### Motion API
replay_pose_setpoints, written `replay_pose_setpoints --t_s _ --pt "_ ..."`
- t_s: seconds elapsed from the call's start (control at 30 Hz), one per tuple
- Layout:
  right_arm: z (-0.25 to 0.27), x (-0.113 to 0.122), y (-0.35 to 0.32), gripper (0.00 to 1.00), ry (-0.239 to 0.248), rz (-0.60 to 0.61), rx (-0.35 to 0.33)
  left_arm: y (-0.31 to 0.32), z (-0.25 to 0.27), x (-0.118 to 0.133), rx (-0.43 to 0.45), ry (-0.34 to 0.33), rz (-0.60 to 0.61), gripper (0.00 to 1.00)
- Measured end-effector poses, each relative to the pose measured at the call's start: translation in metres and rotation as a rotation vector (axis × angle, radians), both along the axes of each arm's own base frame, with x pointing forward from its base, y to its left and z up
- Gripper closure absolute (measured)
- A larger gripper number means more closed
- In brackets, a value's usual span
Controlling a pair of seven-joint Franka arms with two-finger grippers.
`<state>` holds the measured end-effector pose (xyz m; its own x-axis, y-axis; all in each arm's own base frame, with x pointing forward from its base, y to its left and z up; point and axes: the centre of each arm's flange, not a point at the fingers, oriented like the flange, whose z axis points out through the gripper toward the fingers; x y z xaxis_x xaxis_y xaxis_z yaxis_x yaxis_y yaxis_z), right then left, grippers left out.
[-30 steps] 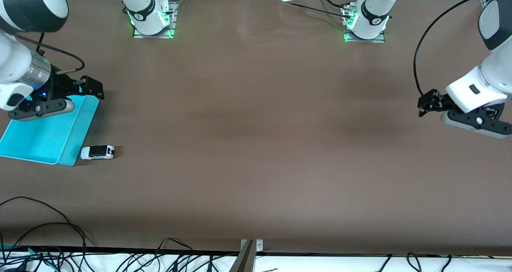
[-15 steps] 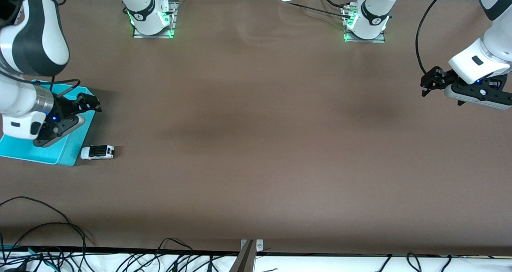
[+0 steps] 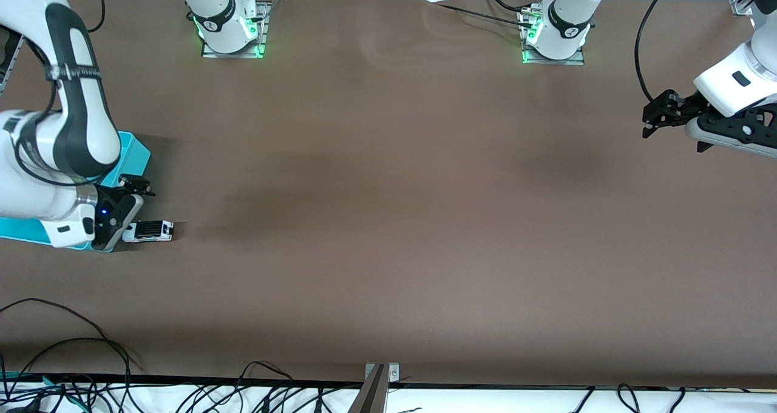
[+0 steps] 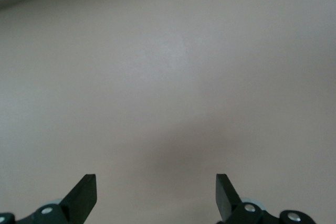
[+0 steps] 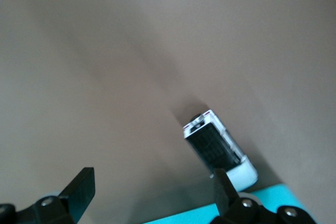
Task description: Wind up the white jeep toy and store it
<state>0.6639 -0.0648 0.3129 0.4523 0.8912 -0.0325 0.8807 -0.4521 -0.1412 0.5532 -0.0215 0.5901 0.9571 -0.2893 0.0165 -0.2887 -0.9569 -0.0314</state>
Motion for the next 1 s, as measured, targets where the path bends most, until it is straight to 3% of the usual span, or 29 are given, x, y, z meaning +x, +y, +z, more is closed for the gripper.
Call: replay_pose_setpoints --t_s 0.4,0.73,0.87,0.93,1.0 --pt "-0.054 0.006 -0.024 0.00 -0.074 0.294 0.028 0.019 -0.005 0.001 -0.067 0.036 0.051 0.00" --pt "-0.098 0.000 -0.041 0.00 -0.128 0.421 0.022 0.013 0.000 0.003 -0.071 0.027 0.042 0.00" --pt "-0.102 0.000 -0.041 0.17 -0.135 0.462 0.024 0.008 0.003 0.004 -0.071 0.022 0.033 0.00" --pt "-0.102 0.001 -0.040 0.33 -0.136 0.482 0.026 0.006 0.004 0.004 -0.071 0.022 0.029 0.00" --pt "-0.102 0.001 -0.038 0.44 -0.138 0.496 0.028 0.005 0.006 0.004 -0.069 0.019 0.027 0.00"
